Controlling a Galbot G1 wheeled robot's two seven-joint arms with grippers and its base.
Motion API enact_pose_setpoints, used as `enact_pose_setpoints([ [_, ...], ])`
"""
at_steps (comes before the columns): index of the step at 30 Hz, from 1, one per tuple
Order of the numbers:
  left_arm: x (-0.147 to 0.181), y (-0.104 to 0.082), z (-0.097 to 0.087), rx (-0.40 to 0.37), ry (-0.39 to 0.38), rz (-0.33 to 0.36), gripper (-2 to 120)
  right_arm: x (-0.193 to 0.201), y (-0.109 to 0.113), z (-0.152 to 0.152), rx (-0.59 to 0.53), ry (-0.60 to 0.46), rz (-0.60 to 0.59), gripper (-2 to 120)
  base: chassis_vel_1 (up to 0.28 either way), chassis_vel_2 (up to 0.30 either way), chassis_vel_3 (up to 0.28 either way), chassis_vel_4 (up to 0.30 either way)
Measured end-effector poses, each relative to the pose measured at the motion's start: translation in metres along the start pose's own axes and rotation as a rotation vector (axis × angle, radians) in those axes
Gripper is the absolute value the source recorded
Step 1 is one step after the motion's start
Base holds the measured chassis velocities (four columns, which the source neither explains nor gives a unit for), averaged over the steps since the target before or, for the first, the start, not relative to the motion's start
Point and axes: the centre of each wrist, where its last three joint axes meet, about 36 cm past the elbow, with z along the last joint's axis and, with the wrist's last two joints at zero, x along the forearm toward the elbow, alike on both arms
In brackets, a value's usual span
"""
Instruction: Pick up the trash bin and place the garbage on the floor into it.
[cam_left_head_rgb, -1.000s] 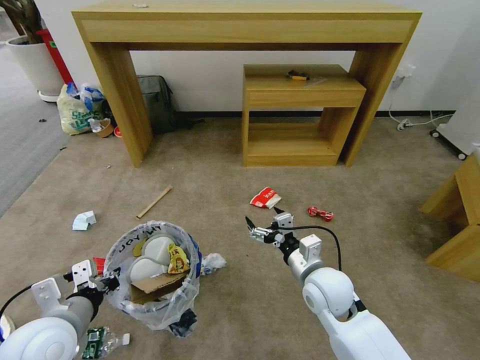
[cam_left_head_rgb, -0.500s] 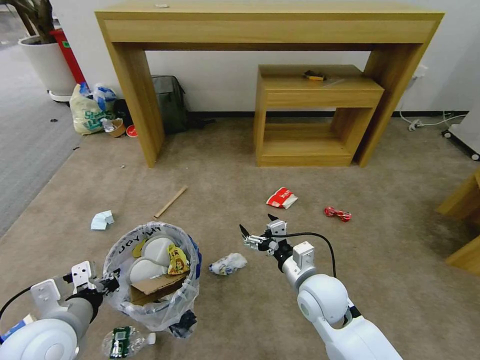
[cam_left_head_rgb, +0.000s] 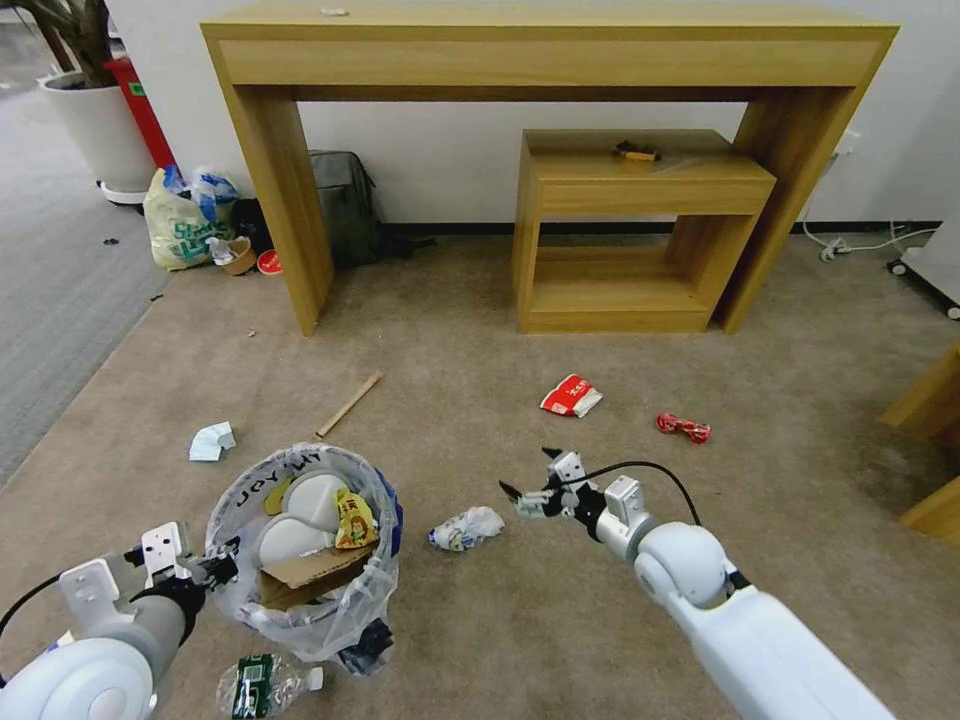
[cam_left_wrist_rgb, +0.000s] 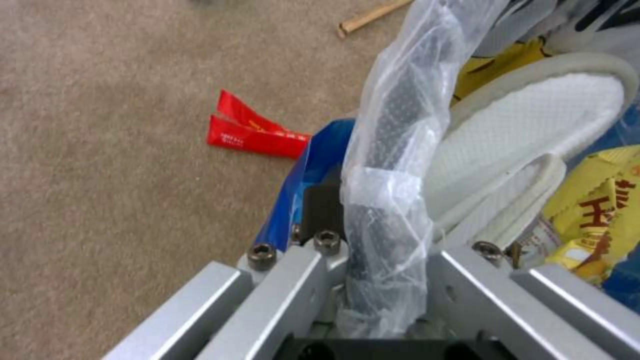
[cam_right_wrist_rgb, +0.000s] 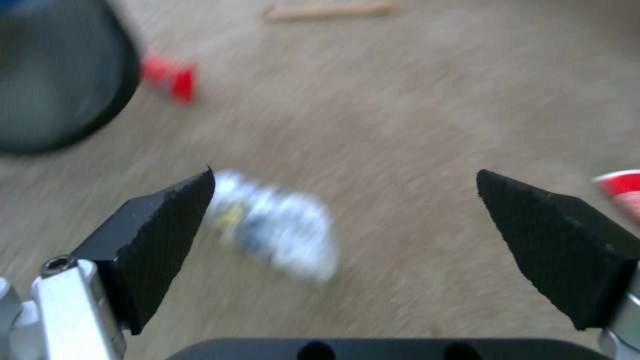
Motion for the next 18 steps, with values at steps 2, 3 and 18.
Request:
enact_pose_setpoints([
  [2, 0.000, 0.000, 0.000, 0.003, 0.000, 0.001, 0, -0.005, -0.011, 0.004, 0.035, 0.030, -0.056, 100, 0.000, 0.000, 0.000, 0.000],
  [3, 0.000, 0.000, 0.000, 0.003, 0.000, 0.001, 0, -0.005, -0.011, 0.004, 0.035, 0.030, -0.056, 100, 0.000, 0.000, 0.000, 0.000],
  [18, 0.006, -0.005, 0.003, 0.007, 0.004, -0.010, 0, -0.133, -0.039, -0.001, 0.190, 0.135, -0.294, 100, 0.000, 0.000, 0.000, 0.000],
])
